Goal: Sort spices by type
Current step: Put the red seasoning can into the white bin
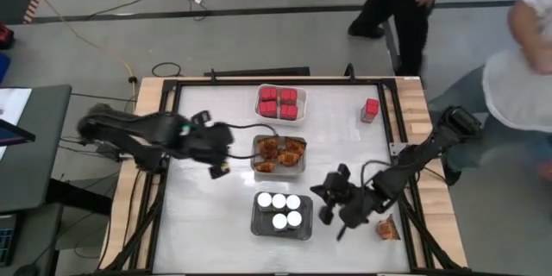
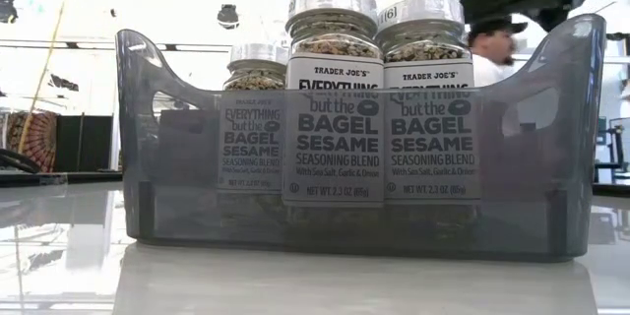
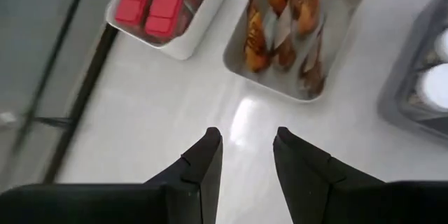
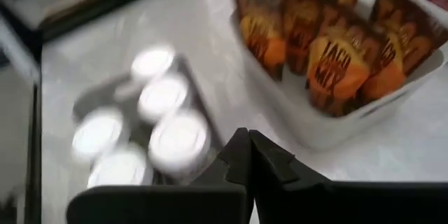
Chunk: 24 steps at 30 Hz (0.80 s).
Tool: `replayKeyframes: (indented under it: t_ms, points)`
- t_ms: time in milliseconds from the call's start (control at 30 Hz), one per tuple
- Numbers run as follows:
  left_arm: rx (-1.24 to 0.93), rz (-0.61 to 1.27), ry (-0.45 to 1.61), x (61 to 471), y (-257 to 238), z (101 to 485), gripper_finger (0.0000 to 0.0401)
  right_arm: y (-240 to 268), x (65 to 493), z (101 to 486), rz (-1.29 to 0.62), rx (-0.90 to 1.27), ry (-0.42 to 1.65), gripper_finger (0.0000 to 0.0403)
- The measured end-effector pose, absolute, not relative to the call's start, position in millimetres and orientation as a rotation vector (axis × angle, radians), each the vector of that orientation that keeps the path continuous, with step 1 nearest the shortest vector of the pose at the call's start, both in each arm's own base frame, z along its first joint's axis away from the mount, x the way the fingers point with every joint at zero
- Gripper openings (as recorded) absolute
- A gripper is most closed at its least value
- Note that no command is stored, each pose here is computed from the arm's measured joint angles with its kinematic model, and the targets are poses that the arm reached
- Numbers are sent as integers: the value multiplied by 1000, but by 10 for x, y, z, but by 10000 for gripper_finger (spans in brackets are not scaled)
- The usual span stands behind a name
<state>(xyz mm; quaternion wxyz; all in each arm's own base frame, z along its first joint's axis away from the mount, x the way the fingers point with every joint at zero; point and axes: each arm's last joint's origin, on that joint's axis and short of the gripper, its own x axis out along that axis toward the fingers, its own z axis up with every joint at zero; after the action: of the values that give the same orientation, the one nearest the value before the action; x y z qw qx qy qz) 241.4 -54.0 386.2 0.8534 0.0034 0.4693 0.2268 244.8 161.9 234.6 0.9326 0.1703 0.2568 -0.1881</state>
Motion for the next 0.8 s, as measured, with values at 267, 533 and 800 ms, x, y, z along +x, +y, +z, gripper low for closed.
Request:
replayKeyframes:
  t_ms: [267,533,800]
  points:
    - [-98,204,718,1732,-475,3461,115,1226,2752,2459,-490,485,462,84]
    - [-56,-7,520,1330,-375,3008,114,865,2975,2772,-558,429,427,201]
    - [-99,25,575,1171,-318,2734,114,650,3056,2829,-624,486,377,266]
